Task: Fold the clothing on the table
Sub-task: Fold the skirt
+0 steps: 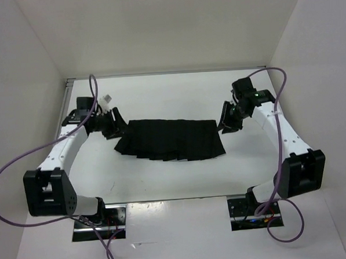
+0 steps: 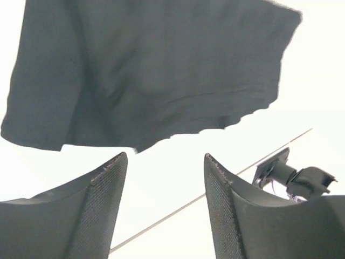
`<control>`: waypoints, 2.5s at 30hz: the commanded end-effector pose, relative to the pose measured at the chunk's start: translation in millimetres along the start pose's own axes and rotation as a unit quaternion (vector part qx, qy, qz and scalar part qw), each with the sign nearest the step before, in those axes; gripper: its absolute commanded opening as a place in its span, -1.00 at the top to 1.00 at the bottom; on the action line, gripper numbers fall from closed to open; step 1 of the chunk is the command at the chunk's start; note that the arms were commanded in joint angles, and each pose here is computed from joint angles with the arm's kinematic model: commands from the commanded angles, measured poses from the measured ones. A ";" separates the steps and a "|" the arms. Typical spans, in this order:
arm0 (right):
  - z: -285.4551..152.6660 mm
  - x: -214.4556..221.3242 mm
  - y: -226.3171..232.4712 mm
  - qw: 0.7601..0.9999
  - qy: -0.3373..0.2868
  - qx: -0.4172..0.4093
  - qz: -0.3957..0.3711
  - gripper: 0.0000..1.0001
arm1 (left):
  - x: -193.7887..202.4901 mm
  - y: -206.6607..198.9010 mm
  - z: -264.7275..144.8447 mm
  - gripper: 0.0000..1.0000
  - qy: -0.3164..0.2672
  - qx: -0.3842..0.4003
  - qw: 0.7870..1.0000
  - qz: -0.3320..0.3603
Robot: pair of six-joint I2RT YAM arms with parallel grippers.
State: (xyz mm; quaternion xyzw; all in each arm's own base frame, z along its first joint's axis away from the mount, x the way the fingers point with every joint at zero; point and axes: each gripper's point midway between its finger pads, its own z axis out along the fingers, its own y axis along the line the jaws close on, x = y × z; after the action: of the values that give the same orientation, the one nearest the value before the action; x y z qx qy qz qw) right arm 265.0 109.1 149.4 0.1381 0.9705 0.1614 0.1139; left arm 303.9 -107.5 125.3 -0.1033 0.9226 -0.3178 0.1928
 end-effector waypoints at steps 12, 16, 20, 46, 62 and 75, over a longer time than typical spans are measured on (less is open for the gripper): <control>49.0 -100.0 58.2 0.995 -0.073 -0.064 -0.010 0.24 | -51.0 -57.7 48.2 0.79 0.016 0.119 0.992 0.028; 69.0 -110.4 37.2 0.997 -0.078 -0.005 -0.015 0.02 | -33.0 -38.8 71.6 0.84 0.045 0.088 0.995 0.015; 77.1 -117.5 14.8 0.995 -0.089 0.046 -0.009 -0.21 | -13.6 -12.2 82.0 0.84 0.068 0.043 0.997 -0.008; 152.8 -29.6 -34.0 0.997 0.044 0.057 0.031 -0.28 | 62.0 58.5 107.4 0.94 0.165 -0.086 0.982 -0.036; 139.1 -27.7 -18.4 0.999 0.019 0.007 0.033 1.00 | -1.7 -30.3 68.6 0.49 0.097 0.038 0.992 0.076; 100.9 -54.3 3.4 1.000 -0.008 -0.008 -0.011 1.00 | -15.5 -121.1 134.9 0.49 0.163 0.162 0.956 0.180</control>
State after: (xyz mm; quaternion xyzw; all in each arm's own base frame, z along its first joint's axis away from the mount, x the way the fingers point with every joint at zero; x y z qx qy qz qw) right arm 328.9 124.1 32.9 0.1476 0.9722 0.1635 0.0796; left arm 387.4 -258.7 141.8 0.1479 0.8776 -0.4288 0.1552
